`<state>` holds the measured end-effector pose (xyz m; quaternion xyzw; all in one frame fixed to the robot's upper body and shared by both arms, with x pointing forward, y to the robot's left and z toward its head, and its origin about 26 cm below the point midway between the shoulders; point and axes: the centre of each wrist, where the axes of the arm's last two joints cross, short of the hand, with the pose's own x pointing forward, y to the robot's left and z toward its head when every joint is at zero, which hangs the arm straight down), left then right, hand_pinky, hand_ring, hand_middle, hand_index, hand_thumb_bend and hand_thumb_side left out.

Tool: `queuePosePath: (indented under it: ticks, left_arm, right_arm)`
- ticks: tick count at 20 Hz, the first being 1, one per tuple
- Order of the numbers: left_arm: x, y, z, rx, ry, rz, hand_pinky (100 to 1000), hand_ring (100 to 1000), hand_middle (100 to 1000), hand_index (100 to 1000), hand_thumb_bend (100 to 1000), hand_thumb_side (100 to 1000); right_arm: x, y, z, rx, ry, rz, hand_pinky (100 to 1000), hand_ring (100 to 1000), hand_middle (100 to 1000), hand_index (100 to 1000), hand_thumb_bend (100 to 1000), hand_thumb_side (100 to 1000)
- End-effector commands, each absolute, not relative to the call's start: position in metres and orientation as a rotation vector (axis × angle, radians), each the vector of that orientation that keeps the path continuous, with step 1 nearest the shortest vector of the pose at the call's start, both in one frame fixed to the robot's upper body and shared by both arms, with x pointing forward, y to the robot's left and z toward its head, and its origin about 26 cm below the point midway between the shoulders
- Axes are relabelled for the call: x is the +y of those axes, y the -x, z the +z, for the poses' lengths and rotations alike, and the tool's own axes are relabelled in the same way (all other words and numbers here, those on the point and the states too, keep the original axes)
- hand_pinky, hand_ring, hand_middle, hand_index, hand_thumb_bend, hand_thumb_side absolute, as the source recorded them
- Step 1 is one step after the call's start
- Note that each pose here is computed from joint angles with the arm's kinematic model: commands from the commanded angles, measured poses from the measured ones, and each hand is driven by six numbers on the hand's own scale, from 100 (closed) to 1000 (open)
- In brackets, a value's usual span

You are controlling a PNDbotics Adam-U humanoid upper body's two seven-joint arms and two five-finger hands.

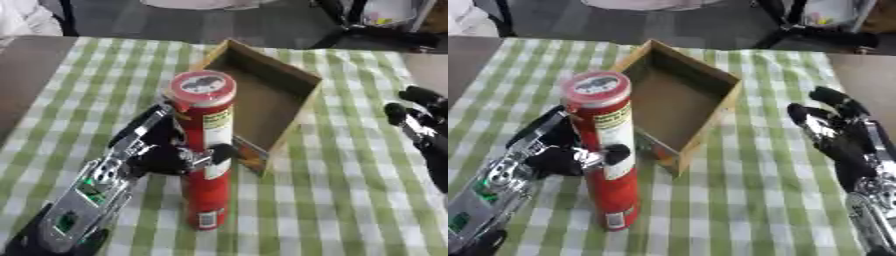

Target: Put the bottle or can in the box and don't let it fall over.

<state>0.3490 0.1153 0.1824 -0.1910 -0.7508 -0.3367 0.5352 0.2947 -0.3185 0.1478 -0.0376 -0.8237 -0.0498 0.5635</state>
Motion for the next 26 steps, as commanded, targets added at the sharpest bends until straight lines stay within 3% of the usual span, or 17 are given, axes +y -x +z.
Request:
queuePosePath:
  ticks: [1,3,11,21,26]
  left_arm:
    - [0.112,-0.347,0.188,-1.796,0.484,-0.803,263,432,316,405,135,100]
    - [0.113,-0.346,0.190,-1.805,0.488,-0.797,252,413,298,383,100,100]
    - [0.122,-0.333,0.222,-1.942,0.490,-0.792,217,367,230,276,100,100]
    - [0.133,-0.322,0.291,-2.177,0.409,-0.800,211,368,221,263,100,100]
    - [0.134,-0.331,0.327,-2.319,0.291,-0.769,208,365,219,262,100,100]
  right_arm:
    - [-0.321,-0.295,0.153,-1.953,0.101,-0.114,763,735,782,781,596,243]
    - [-0.321,-0.295,0.153,-1.952,0.102,-0.113,763,734,782,780,596,241]
    - [-0.324,-0.294,0.152,-1.950,0.113,-0.116,762,734,782,780,595,243]
    - [-0.322,-0.294,0.159,-1.972,0.103,-0.103,763,734,781,780,595,249]
    - [-0.316,-0.297,0.165,-1.992,0.072,-0.087,764,734,781,780,595,250]
